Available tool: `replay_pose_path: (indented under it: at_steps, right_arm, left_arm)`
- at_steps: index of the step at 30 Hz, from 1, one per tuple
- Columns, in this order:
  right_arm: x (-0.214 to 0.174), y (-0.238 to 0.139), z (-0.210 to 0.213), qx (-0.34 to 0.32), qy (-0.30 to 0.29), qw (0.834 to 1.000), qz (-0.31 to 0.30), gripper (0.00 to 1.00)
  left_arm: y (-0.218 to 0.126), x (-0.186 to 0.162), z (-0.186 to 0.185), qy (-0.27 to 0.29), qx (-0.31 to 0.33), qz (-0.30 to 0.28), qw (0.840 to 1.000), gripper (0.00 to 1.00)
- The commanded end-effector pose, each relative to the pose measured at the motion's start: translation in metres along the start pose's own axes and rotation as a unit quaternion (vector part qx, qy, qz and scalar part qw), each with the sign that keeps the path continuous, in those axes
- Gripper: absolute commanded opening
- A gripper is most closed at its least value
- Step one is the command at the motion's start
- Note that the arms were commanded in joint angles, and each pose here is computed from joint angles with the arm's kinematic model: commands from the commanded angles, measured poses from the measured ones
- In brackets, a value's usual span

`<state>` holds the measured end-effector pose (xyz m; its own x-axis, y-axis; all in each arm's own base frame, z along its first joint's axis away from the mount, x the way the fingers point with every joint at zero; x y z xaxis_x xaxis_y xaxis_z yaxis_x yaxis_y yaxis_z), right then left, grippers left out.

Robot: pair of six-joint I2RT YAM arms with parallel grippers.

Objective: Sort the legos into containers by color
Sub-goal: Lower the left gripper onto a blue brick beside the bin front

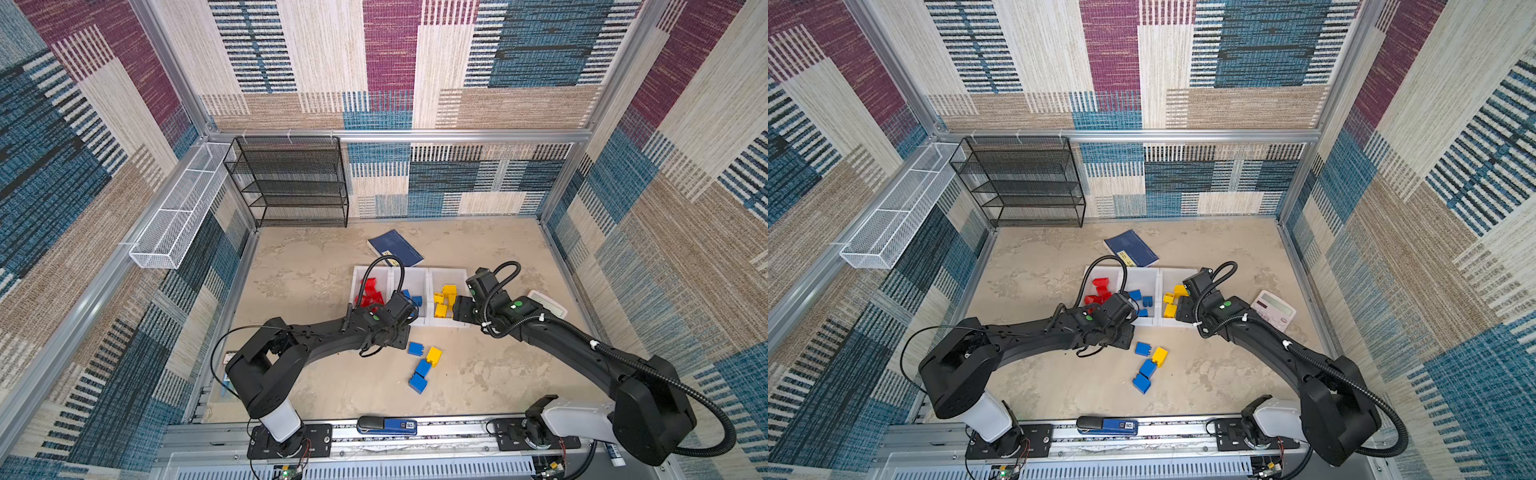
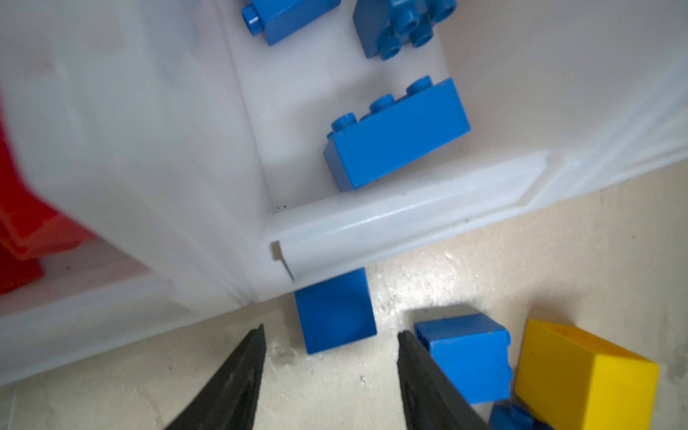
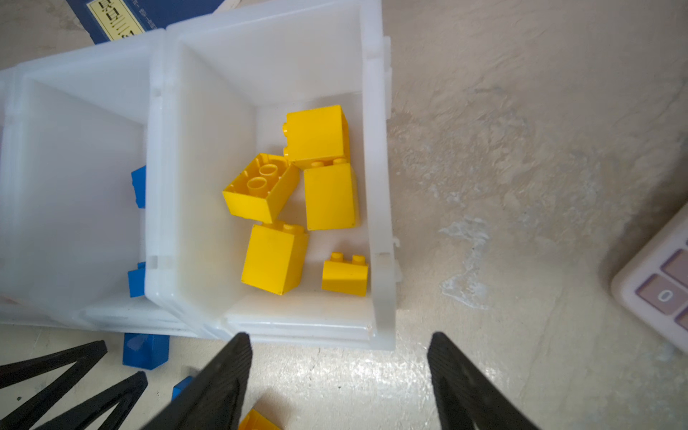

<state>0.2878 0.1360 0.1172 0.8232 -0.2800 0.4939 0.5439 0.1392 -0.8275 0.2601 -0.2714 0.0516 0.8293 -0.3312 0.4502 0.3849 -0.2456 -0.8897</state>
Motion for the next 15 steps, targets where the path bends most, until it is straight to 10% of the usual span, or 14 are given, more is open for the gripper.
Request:
replay_pose_path:
  at_steps: [1,15]
  right_arm:
    - [0.0007,-0.0016,0.0020,0.008,0.008,1.000,-0.003,0.78]
    - [-0.0048,-0.0003,-0.0015,0.008,0.010,1.000,0.000,0.78]
  left_arm:
    - [0.0034,0.0060,0.0006,-0.012,0.009,-0.010,1.000,0.59]
    - [0.0120,-0.0009,-0.0027,0.007,0.008,0.011,1.000,0.45]
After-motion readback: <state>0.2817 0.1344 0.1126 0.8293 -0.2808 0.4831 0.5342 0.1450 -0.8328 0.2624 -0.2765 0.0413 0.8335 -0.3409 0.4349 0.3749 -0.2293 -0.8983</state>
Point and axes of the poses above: each gripper's point midway between its finger pads, its own y axis out along the fingers, its own z axis along the line the jaws close on, x = y × z, the point moved 1 cm from there along -y, back along the fingers, and after that the axes turned 5 degrees about y, right-handed, at the moved point
